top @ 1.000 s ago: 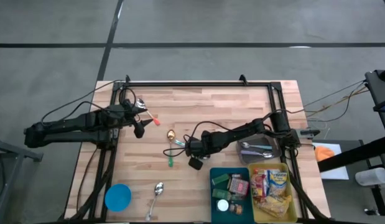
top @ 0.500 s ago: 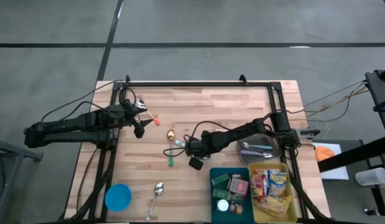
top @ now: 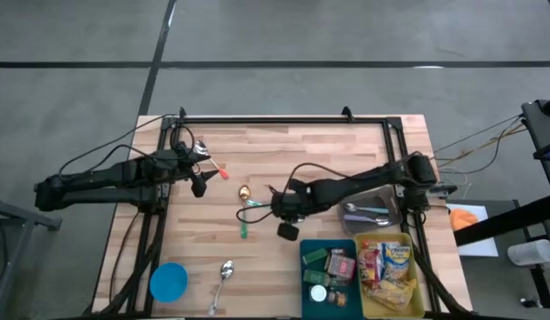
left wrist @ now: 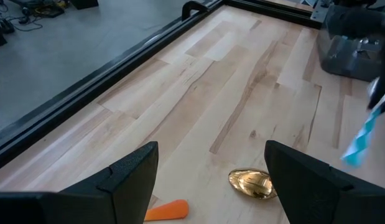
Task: Pick & Place Food Item
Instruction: Put the blue patterned spoon into the black bin
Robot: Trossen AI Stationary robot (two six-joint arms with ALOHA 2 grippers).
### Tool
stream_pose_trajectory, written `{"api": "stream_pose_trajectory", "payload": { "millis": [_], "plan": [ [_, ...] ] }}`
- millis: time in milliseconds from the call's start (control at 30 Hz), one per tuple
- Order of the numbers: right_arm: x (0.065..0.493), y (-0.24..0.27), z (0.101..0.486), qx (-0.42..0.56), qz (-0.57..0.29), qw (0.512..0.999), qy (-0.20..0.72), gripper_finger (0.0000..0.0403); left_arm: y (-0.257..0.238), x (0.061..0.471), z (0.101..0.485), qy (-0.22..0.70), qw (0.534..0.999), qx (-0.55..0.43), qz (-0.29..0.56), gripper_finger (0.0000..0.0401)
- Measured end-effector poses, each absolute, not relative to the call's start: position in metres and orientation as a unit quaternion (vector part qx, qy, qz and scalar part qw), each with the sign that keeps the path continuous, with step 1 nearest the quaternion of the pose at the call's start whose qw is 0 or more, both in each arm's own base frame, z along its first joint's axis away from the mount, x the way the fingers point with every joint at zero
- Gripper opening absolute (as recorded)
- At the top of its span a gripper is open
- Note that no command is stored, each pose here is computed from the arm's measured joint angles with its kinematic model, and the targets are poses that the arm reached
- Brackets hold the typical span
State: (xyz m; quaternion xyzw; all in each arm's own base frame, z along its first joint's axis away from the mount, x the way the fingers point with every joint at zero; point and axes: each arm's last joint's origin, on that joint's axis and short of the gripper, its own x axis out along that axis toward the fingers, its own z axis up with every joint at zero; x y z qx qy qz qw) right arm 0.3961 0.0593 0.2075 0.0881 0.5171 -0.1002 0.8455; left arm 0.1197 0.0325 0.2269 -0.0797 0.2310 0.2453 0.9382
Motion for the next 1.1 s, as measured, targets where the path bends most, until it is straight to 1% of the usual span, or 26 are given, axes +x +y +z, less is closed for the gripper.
{"api": "stream_pose_trajectory", "payload": {
  "millis": [233,367,500,733,867,1100],
  "plan": [
    [0.361,0.063,0.264,0.061,-0.075,0.86,0.501,0.0027,0.032,0.12,0.227,0.231,0.938,-0.08,0.245,0.0298],
    [0.334,0.063,0.286,0.04,-0.066,0.849,0.522,0.0027,0.032,0.12,0.227,0.231,0.938,-0.08,0.245,0.0298],
    [0.306,0.065,0.3,0.025,-0.063,0.827,0.558,0.0027,0.032,0.12,0.227,0.231,0.938,-0.08,0.245,0.0298],
    [0.265,0.08,0.315,0.035,-0.086,0.786,0.612,0.0027,0.032,0.12,0.227,0.231,0.938,-0.08,0.245,0.0298],
    [0.244,0.09,0.317,0.043,-0.126,0.766,0.629,0.0027,0.032,0.12,0.227,0.231,0.938,-0.08,0.245,0.0298],
    [0.204,0.108,0.307,0.049,-0.145,0.757,0.636,0.0027,0.032,0.12,0.227,0.231,0.938,-0.08,0.245,0.0298]
  ]
}}
